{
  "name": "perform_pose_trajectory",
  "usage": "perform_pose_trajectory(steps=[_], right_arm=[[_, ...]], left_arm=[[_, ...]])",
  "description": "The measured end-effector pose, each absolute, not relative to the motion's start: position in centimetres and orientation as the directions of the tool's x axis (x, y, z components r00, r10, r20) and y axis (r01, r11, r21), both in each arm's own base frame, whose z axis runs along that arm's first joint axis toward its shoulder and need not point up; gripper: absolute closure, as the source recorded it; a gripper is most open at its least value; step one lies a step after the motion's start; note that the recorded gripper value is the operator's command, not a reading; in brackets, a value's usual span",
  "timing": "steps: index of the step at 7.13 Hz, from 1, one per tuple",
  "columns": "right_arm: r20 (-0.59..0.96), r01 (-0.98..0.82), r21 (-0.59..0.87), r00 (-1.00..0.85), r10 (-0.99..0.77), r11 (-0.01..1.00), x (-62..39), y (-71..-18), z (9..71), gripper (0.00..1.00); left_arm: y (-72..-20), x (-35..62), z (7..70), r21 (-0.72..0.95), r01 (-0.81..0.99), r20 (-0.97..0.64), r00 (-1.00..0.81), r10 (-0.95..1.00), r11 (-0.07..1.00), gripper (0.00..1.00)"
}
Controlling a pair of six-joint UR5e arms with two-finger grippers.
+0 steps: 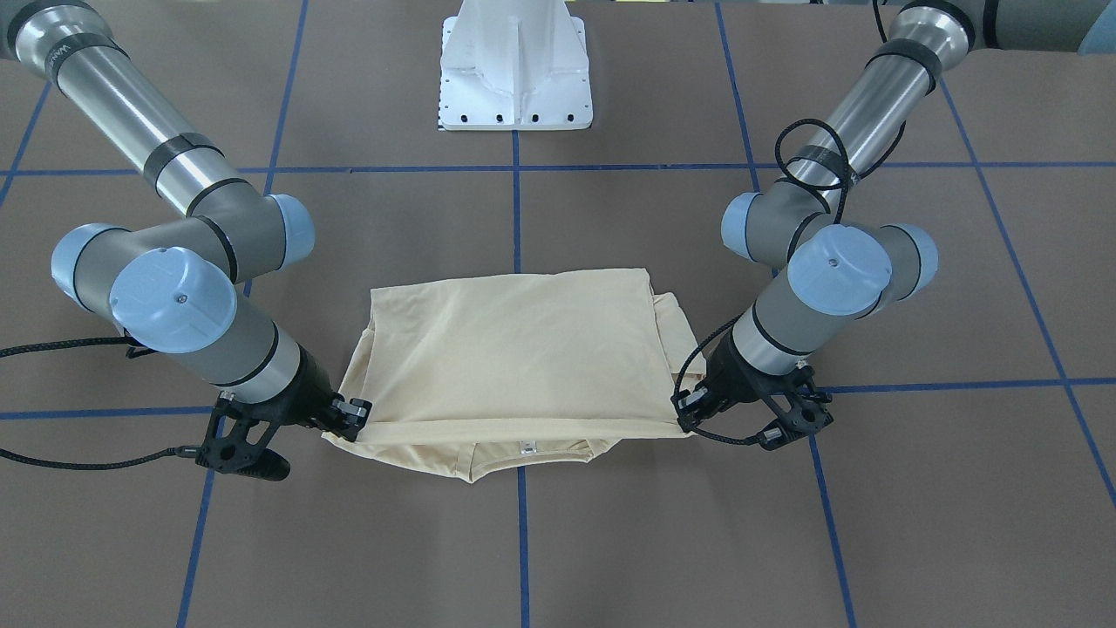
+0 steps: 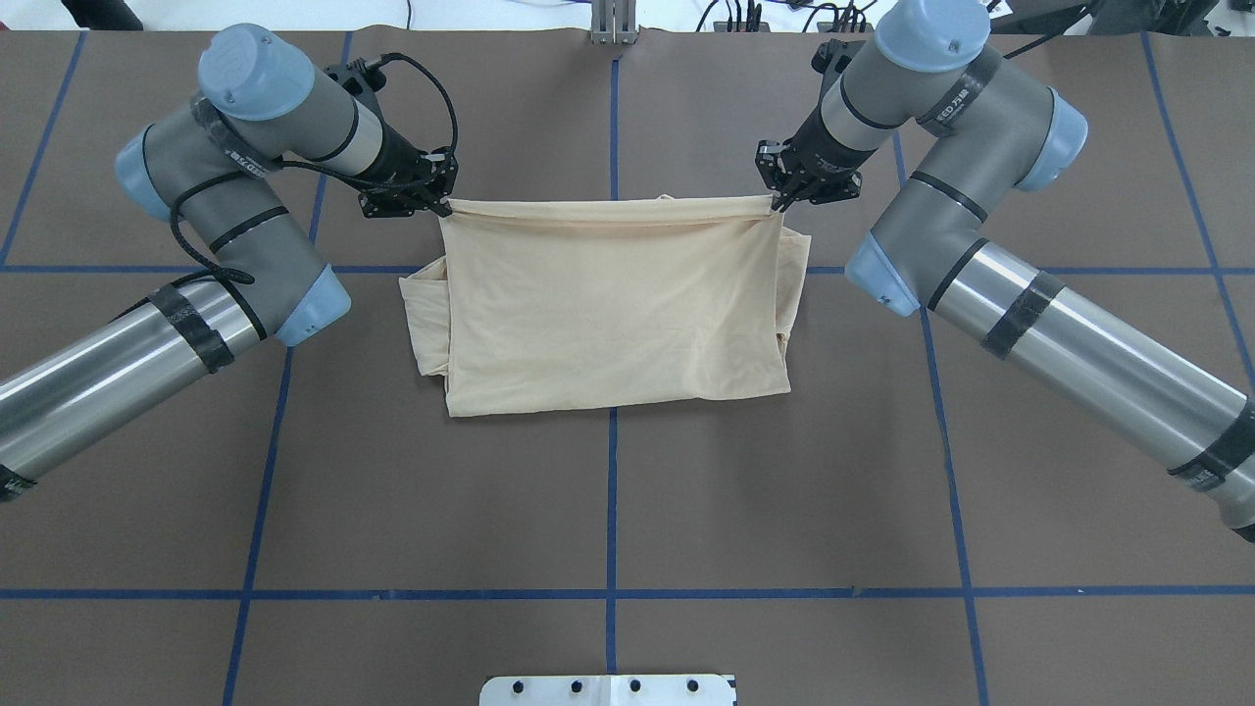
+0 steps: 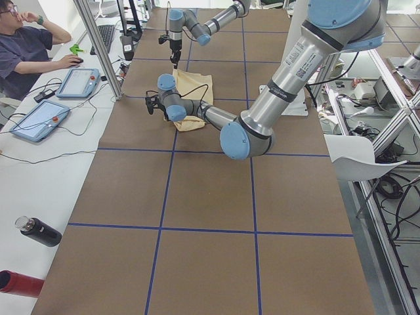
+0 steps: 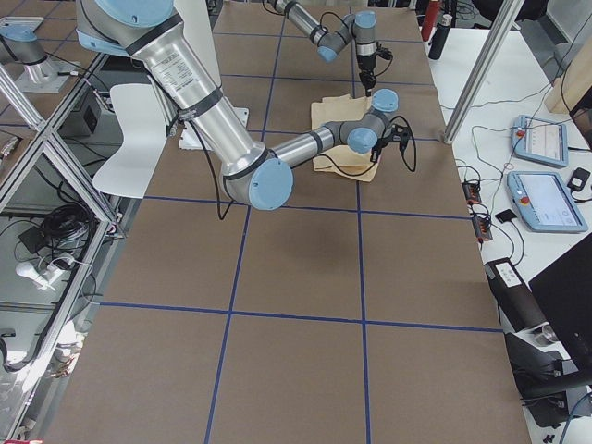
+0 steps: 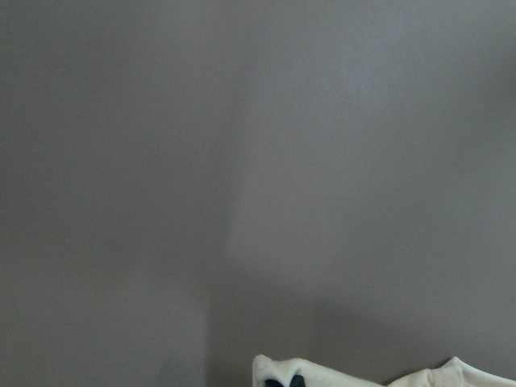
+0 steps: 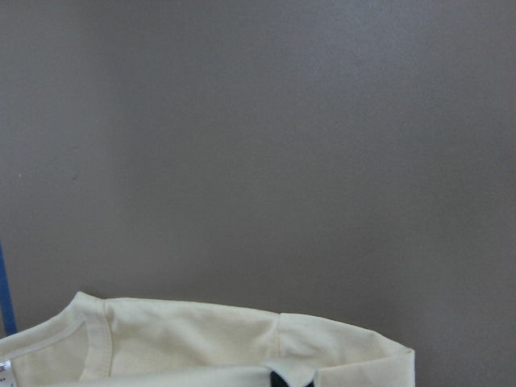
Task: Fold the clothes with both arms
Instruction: 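Lower the held hem with both grippers onto the collar edge, then open both grippers, raise the left and move the right beside the shirt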
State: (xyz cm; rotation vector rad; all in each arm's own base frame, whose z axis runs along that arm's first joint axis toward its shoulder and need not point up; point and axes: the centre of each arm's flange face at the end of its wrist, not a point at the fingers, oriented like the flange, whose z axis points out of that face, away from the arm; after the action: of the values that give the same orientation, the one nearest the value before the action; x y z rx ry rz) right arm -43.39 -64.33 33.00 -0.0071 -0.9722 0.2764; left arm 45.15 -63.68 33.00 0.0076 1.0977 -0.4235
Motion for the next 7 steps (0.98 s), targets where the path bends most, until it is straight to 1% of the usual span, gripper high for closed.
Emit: perform_pose_trajectory(steps=[2, 3, 4, 5, 7], right_arm=[[0.82, -0.226, -0.123, 0.526, 0.228, 0.966, -43.6, -64.3, 32.3, 1.0], [0.822, -0.224, -0.122, 0.523, 0.225, 0.967, -43.7, -64.2, 32.1, 0.76], [0.822, -0.224, -0.123, 0.522, 0.226, 0.967, -43.8, -64.1, 32.1, 0.02], [0.822, -0.225, -0.125, 0.522, 0.228, 0.966, -43.8, -64.1, 32.1, 0.0], [0.822, -0.227, -0.124, 0.522, 0.228, 0.966, -43.8, -64.1, 32.2, 0.0]], left_arm=[[-63.7, 45.2, 31.7, -0.198, 0.334, -0.871, 0.371, -0.322, 0.921, 1.0], [-63.7, 45.2, 31.3, -0.196, 0.332, -0.874, 0.367, -0.318, 0.923, 1.0], [-63.5, 45.0, 31.0, -0.193, 0.329, -0.877, 0.364, -0.313, 0.924, 0.35], [-63.3, 44.9, 30.8, -0.188, 0.326, -0.881, 0.362, -0.305, 0.927, 0.01], [-62.6, 44.1, 29.8, -0.167, 0.32, -0.894, 0.35, -0.28, 0.933, 0.0]])
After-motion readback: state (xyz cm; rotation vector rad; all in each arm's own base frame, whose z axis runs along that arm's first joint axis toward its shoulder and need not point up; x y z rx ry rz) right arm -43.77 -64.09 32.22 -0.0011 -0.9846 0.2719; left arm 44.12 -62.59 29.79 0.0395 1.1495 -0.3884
